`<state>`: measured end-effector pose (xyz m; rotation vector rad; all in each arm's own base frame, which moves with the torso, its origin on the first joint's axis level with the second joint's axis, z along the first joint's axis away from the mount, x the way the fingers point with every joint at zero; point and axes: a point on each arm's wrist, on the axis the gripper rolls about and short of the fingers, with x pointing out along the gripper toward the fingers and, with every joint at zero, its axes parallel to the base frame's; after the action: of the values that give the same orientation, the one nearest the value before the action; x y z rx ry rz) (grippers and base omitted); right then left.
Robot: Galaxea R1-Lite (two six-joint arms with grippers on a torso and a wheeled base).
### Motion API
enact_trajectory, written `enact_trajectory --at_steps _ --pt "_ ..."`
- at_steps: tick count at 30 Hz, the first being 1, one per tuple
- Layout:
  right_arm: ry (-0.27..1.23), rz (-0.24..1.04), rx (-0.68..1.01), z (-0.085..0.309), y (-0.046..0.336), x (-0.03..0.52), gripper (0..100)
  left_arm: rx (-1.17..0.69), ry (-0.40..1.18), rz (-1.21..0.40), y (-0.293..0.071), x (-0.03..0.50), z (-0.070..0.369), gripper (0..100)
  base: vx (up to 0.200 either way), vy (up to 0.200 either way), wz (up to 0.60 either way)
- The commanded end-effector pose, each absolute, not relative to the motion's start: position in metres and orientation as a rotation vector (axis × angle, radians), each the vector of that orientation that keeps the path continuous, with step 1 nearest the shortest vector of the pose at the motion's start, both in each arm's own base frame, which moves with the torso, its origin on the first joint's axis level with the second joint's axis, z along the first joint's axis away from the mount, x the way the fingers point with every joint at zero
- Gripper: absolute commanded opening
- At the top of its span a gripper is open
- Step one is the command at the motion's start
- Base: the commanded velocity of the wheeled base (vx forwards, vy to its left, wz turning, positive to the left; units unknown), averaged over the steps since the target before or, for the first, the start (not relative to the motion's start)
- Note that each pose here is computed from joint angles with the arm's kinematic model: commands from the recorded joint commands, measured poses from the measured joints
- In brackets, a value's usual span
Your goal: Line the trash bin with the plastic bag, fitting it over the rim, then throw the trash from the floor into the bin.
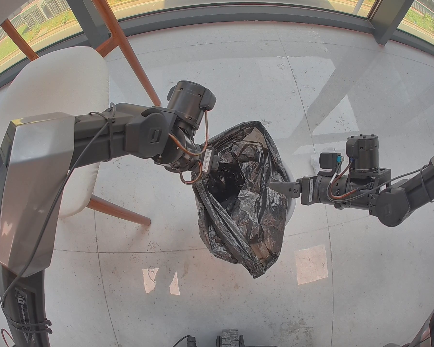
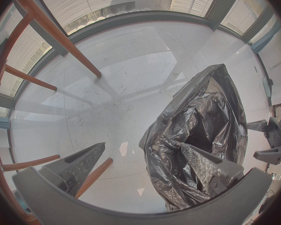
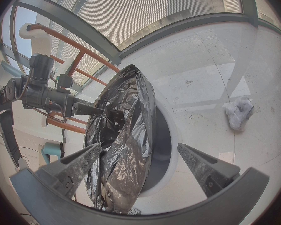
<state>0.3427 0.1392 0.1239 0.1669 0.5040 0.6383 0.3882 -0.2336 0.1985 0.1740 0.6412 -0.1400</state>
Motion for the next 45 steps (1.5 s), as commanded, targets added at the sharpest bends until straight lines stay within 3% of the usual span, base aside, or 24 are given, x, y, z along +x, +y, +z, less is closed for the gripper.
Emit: enact_trajectory --at_steps 1,14,15,24,31,45 --pt "0.522 0.647 0.165 0.114 0.147 0.35 100 0.167 0.631 -0.14 -0.232 0.386 0.204 100 0.0 0.0 0.0" --pt "0.533 0.653 0.149 0.098 0.167 0.366 100 0.161 0.613 -0.148 -0.233 0.379 0.216 100 0.0 0.0 0.0" --pt "0.528 0.653 0.149 0.098 0.169 0.367 0 0.161 0.61 -0.152 -0.234 0.377 0.217 100 0.0 0.0 0.0" --pt "0.476 0.647 0.148 0.111 0.172 0.373 0 0.137 0.577 -0.193 -0.246 0.362 0.231 100 0.0 0.0 0.0" --pt "0.469 0.649 0.148 0.114 0.171 0.373 0 0.019 0.591 -0.18 -0.255 0.35 0.235 100 0.0 0.0 0.0" --pt "0.469 0.643 0.146 0.113 0.17 0.373 0 0.013 0.785 -0.074 -0.259 0.353 0.173 100 0.0 0.0 0.0"
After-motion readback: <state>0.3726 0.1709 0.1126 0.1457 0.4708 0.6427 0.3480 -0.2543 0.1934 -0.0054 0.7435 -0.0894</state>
